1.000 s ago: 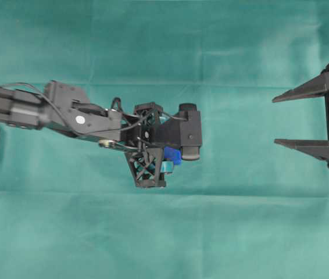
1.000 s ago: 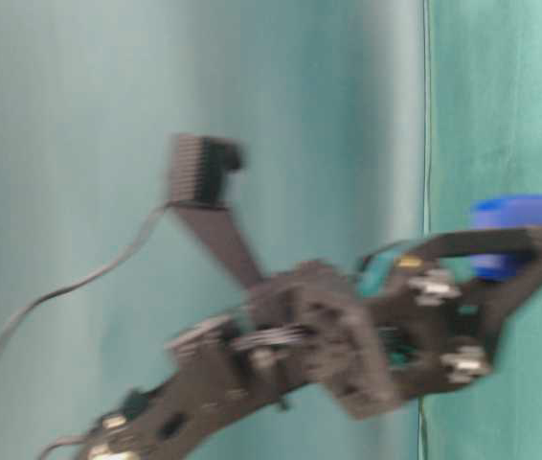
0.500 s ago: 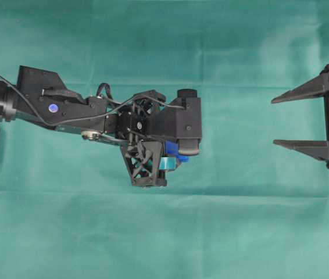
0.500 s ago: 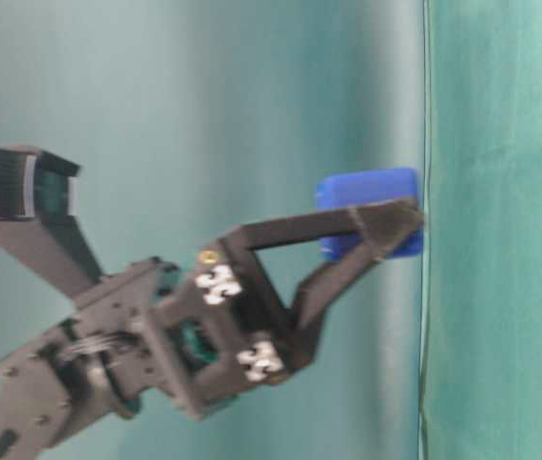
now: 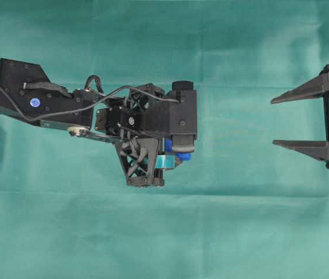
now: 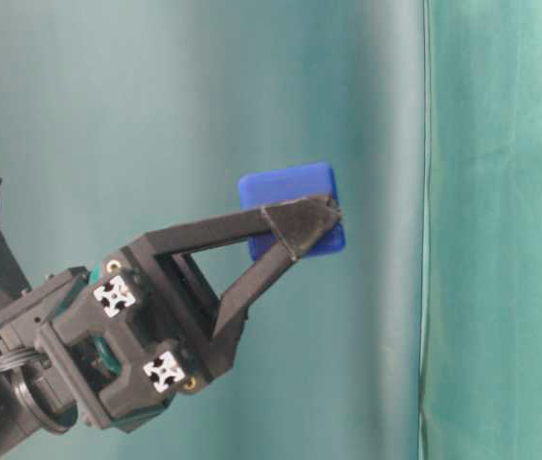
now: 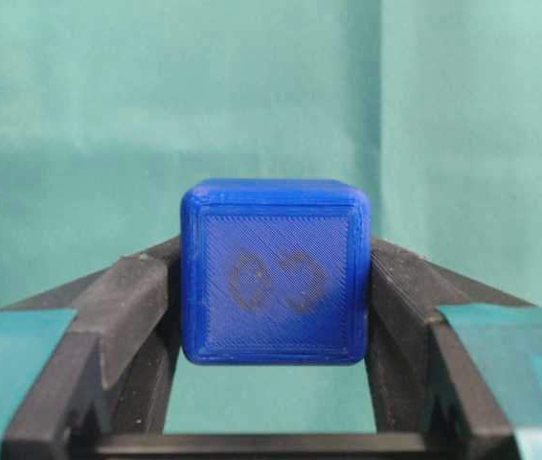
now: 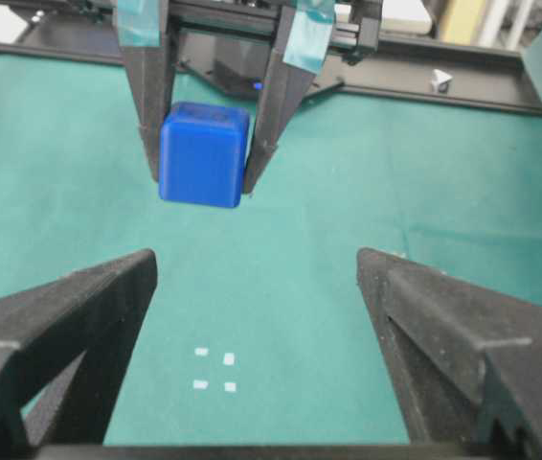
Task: Handover the blue block to the right arm after grasping it with the left arm, then place it in the designated position.
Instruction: 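Lift the blue cube and rotate it toward the right arm, then move the open right gripper toward the cube held by the left gripper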
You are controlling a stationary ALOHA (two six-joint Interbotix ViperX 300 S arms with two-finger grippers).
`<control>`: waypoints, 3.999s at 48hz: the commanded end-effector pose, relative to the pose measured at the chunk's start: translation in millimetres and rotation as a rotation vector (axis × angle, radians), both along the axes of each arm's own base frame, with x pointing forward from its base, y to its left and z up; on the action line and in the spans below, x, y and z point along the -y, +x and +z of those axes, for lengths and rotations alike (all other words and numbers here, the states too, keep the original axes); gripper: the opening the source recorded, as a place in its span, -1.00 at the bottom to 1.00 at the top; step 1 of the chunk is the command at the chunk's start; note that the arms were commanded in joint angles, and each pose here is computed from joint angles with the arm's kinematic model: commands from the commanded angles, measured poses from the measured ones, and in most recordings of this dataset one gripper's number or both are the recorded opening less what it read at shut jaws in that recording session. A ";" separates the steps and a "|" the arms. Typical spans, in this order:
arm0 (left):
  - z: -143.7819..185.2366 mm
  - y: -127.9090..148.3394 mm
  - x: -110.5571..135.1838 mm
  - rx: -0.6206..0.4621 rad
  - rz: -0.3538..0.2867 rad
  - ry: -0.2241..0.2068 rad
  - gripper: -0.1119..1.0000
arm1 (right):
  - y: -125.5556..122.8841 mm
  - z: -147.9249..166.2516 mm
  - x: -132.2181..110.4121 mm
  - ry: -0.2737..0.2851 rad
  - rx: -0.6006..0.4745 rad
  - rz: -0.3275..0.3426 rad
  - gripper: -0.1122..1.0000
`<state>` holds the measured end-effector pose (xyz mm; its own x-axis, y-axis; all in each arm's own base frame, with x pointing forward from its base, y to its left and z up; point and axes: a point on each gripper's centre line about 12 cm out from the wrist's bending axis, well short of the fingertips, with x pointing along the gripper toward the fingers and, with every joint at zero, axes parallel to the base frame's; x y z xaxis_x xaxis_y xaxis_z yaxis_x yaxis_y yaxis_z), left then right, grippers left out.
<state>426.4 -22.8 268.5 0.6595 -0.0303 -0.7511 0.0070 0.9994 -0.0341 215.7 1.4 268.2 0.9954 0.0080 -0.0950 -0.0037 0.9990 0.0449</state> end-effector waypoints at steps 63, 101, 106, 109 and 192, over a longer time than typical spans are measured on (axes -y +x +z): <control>79.0 -54.2 0.7 0.717 -0.037 -0.003 0.04 | 2.8 10.0 -0.4 -0.003 0.028 0.002 0.88; 78.1 -54.4 0.7 0.709 -0.035 -0.005 0.04 | 2.8 10.2 -0.4 -0.003 0.029 0.002 0.88; 78.3 -54.3 0.7 0.711 -0.035 -0.005 0.04 | 2.8 10.2 -0.4 -0.001 0.029 0.002 0.88; 78.1 -54.4 0.7 0.709 -0.036 -0.004 0.04 | 3.1 9.9 -0.4 -0.003 0.028 0.002 0.88; 78.9 -54.2 0.7 0.712 -0.034 -0.006 0.04 | 12.3 68.7 -11.8 -0.970 0.143 0.133 0.87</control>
